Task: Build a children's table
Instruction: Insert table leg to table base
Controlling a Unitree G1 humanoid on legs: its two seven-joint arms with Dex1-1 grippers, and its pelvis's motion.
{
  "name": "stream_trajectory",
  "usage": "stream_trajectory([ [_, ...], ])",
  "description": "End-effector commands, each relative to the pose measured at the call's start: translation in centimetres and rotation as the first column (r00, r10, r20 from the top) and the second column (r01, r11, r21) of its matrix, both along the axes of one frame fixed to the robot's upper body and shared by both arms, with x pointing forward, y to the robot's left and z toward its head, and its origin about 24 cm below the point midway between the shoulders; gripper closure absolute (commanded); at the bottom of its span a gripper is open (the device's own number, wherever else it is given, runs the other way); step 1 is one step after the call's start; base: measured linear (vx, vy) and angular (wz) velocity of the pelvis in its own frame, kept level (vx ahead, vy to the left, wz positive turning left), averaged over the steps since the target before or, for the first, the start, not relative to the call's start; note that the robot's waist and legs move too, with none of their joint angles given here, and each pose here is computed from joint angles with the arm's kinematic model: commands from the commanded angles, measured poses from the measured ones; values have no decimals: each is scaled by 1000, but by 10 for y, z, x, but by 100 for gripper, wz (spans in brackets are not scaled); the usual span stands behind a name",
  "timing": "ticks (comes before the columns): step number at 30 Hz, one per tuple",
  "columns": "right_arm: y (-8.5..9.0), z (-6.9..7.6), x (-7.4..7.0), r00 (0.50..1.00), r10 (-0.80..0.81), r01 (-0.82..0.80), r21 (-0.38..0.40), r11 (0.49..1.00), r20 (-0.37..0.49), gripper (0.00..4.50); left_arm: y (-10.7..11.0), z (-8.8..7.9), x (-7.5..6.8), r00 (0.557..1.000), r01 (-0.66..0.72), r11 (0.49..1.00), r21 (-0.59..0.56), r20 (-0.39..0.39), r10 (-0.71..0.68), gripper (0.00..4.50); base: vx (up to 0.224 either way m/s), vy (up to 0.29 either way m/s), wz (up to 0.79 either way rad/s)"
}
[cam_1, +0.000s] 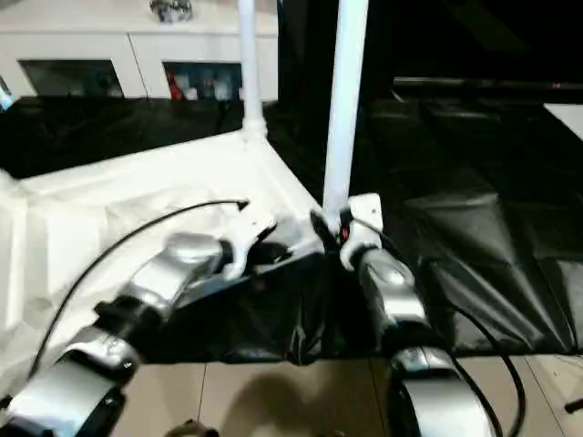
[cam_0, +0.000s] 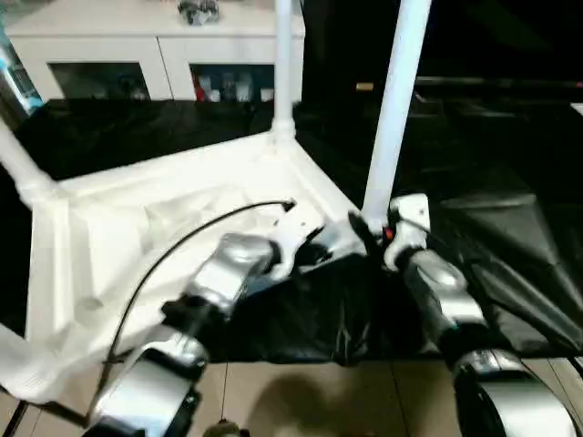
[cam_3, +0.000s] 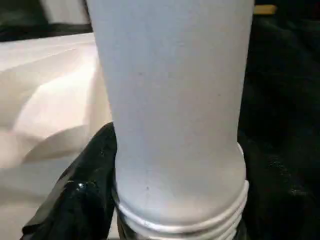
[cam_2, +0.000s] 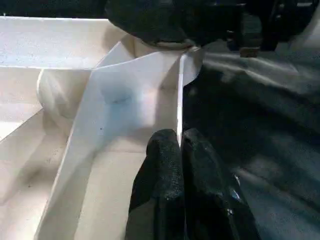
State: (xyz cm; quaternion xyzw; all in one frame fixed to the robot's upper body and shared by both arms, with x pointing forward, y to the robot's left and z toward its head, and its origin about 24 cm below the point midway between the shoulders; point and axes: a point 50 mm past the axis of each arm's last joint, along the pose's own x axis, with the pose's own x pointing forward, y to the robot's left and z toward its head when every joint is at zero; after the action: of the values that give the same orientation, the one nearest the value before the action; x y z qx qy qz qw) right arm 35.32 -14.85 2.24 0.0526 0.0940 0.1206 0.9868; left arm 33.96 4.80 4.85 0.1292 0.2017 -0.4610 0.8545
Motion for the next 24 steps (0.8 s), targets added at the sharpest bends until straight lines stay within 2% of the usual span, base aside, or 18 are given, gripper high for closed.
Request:
stream_trajectory([
  [1, -9, -34, -17, 981, -97, 100, 10, 995, -165, 173, -4, 29, 14, 990, -62, 996, -71, 120, 71, 450, 0, 0, 0],
  [3, -5, -32, -14, 979, -129, 137, 42, 990, -160, 173, -9, 29, 14, 988, -60, 996, -67, 136, 69, 450, 0, 0, 0],
  [8, 4, -29, -13, 989, -94, 101, 59, 993, -115, 173, -9, 26, 12, 987, -29, 998, -49, 155, 37, 450, 0, 0, 0],
  [14, 5, -28, -13, 990, -90, 96, 57, 994, -106, 173, -8, 26, 12, 987, -22, 999, -49, 158, 30, 450, 0, 0, 0],
  [15, 4, -27, -12, 992, -86, 92, 56, 994, -94, 173, -7, 26, 11, 986, -11, 999, -50, 164, 19, 450, 0, 0, 0],
  [17, -2, -15, -7, 998, -54, 55, 89, 995, -21, 173, -2, 27, 9, 983, 32, 997, -64, 182, -20, 450, 0, 0, 0],
  [18, -2, -15, -7, 998, -54, 55, 89, 995, -21, 173, -2, 27, 9, 983, 32, 997, -64, 182, -20, 450, 0, 0, 0],
  [19, -5, -10, -5, 999, -39, 38, 92, 995, 9, 173, 0, 29, 9, 983, 51, 995, -90, 180, -34, 406, 0, 0, 0],
  [21, -12, 1, -1, 998, 8, -14, 82, 997, 70, 173, 4, 35, 5, 980, 112, 984, -141, 178, -86, 395, 0, 0, 0],
  [24, -16, 7, 0, 993, 53, -60, 72, 996, 101, 173, 6, 41, 4, 976, 145, 973, -179, 190, -110, 371, 0, 0, 0],
])
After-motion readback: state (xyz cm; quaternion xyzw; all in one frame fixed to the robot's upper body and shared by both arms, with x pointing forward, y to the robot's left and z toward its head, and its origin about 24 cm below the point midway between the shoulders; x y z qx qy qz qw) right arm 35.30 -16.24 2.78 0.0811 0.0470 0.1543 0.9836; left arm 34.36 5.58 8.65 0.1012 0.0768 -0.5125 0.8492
